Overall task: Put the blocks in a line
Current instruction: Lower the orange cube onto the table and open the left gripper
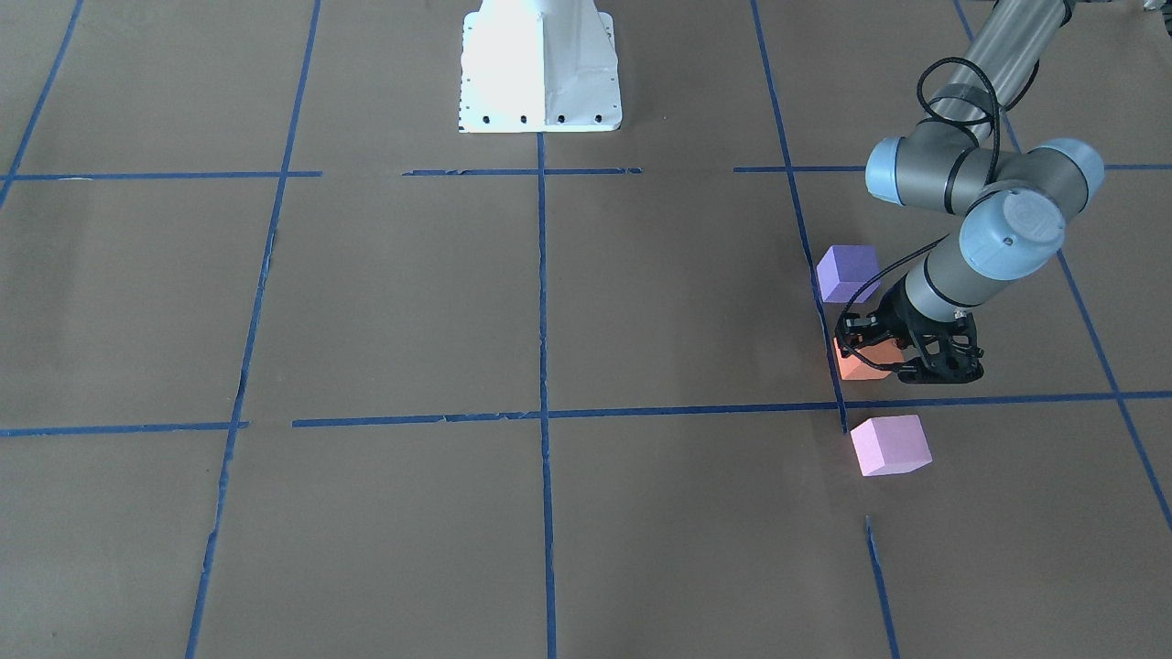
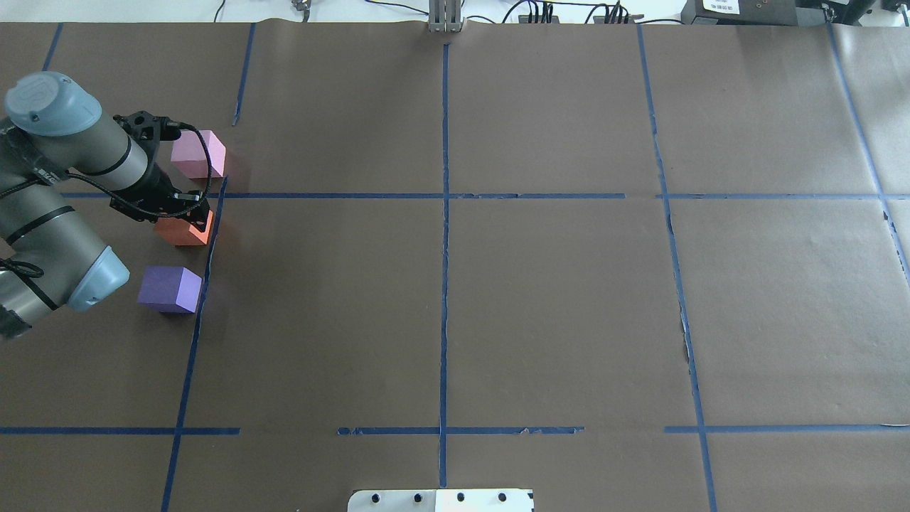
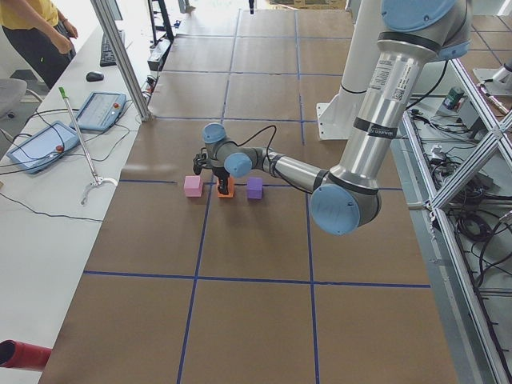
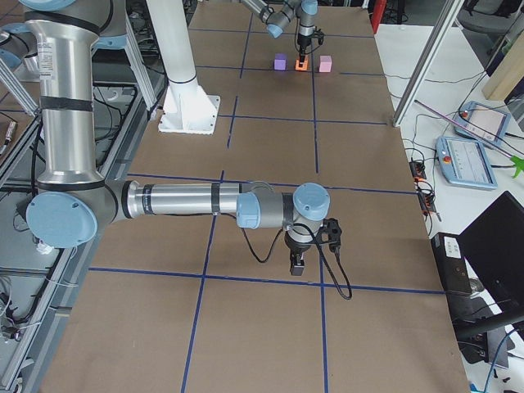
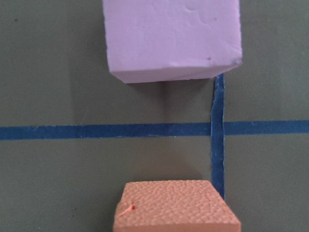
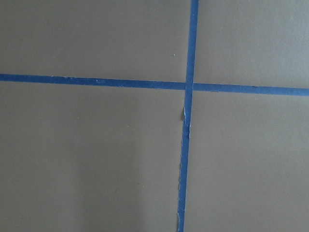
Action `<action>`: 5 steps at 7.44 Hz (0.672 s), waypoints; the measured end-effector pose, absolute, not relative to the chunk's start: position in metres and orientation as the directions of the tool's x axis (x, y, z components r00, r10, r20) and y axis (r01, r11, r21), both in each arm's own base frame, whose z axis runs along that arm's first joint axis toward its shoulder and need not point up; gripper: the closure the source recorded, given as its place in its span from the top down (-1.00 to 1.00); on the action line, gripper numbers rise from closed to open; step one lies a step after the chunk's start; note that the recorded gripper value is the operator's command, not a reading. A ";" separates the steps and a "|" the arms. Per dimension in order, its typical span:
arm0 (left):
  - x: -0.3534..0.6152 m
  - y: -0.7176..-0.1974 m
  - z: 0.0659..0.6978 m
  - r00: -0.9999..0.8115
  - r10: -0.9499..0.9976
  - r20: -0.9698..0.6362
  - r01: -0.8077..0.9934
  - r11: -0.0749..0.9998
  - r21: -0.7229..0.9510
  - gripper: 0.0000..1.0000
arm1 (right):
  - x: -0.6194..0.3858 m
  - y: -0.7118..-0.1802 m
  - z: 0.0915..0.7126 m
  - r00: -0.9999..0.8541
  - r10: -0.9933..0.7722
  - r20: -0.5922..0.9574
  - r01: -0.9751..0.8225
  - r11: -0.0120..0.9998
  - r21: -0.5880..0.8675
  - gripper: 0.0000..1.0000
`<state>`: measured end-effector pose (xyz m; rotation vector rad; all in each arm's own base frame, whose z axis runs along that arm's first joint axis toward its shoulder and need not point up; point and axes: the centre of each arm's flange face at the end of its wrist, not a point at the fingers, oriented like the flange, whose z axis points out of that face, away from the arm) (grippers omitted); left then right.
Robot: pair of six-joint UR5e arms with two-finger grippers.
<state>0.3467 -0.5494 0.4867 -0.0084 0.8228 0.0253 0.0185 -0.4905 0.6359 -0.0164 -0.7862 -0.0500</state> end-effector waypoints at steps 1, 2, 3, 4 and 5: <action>0.347 -0.550 0.487 0.679 0.016 -0.734 -0.022 1.000 0.001 -0.33 | 0.018 -0.490 0.636 0.706 -0.038 0.708 0.051 0.999 0.003 1.00; 0.347 -0.550 0.487 0.679 0.014 -0.734 -0.021 1.000 -0.001 -0.14 | 0.018 -0.490 0.636 0.706 -0.038 0.708 0.051 0.999 0.003 1.00; 0.347 -0.550 0.489 0.680 0.012 -0.733 -0.021 1.000 -0.003 0.01 | 0.018 -0.490 0.636 0.706 -0.038 0.708 0.051 0.999 0.003 1.00; 0.347 -0.550 0.489 0.679 0.012 -0.734 -0.021 1.000 -0.003 0.35 | 0.018 -0.490 0.636 0.706 -0.038 0.708 0.051 0.999 0.003 1.00; 0.347 -0.550 0.489 0.678 0.014 -0.735 -0.021 1.000 -0.001 0.84 | 0.018 -0.490 0.636 0.706 -0.038 0.708 0.051 0.999 0.003 1.00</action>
